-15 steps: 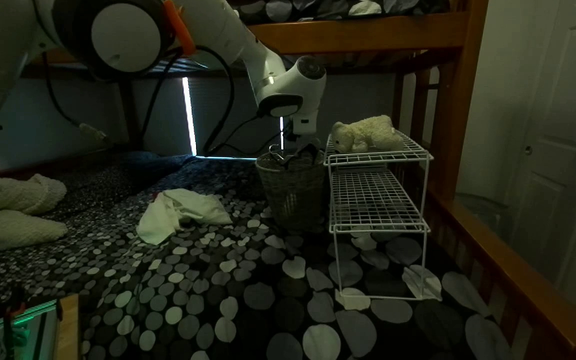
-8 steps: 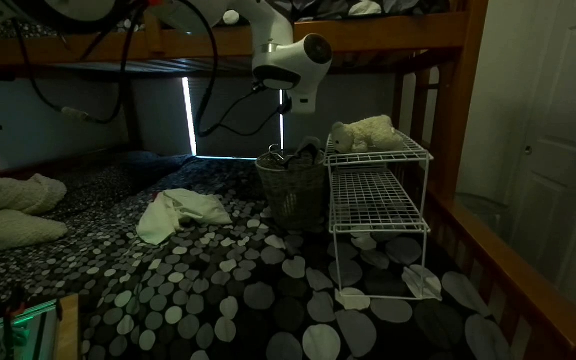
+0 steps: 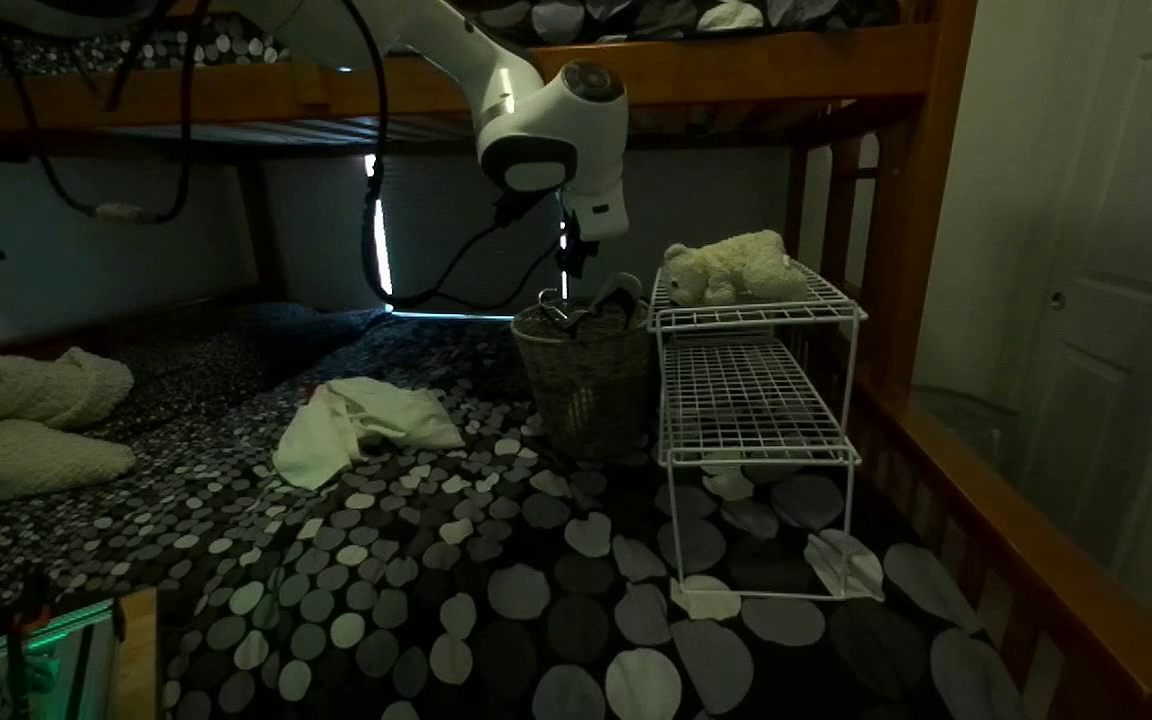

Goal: Place the clothes hangers on top of the rack

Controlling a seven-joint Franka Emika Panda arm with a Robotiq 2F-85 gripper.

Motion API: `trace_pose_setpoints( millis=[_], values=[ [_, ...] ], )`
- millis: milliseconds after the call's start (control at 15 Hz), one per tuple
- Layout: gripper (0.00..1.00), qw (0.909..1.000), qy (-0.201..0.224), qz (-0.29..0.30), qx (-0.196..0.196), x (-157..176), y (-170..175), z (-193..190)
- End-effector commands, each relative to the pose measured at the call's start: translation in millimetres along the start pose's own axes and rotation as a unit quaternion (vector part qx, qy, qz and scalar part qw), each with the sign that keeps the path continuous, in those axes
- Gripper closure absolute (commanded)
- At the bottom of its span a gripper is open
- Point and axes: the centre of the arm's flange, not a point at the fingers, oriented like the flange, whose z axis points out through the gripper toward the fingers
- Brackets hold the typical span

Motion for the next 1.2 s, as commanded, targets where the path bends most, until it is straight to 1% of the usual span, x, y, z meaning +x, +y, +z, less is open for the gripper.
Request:
trace_pose_setpoints(
  millis=[0,67,133,200,333,400,467,533,600,667,800,867,933,1000,1133],
  values=[
    [0.13,0.9949,0.093,-0.024,-0.030,-2,23,-3],
    [0.06,0.9918,0.120,-0.040,-0.018,-2,23,-7],
    [0.22,0.9966,0.075,-0.032,-0.012,6,13,5],
    [0.16,0.9949,0.092,-0.039,-0.009,7,14,4],
    [0.00,0.9937,0.102,-0.045,-0.007,7,15,1],
    [0.01,0.9938,0.104,-0.039,-0.001,3,10,5],
    [0.00,0.9921,0.122,-0.030,0.002,-1,2,10],
    [0.00,0.9899,0.141,-0.019,-0.004,-6,-5,13],
    [0.00,0.9875,0.155,-0.016,-0.020,-11,-10,16],
    [0.00,0.9820,0.185,-0.017,-0.036,-14,-13,20],
    [0.00,0.9730,0.216,-0.015,-0.079,-16,-11,29],
    [0.00,0.9667,0.237,-0.013,-0.095,-18,-10,32],
    [0.00,0.9597,0.262,-0.009,-0.102,-18,-13,33],
    [0.00,0.9566,0.275,-0.011,-0.095,-20,-17,31],
    [0.00,0.9559,0.281,-0.019,-0.082,-31,-27,34]
  ],
)
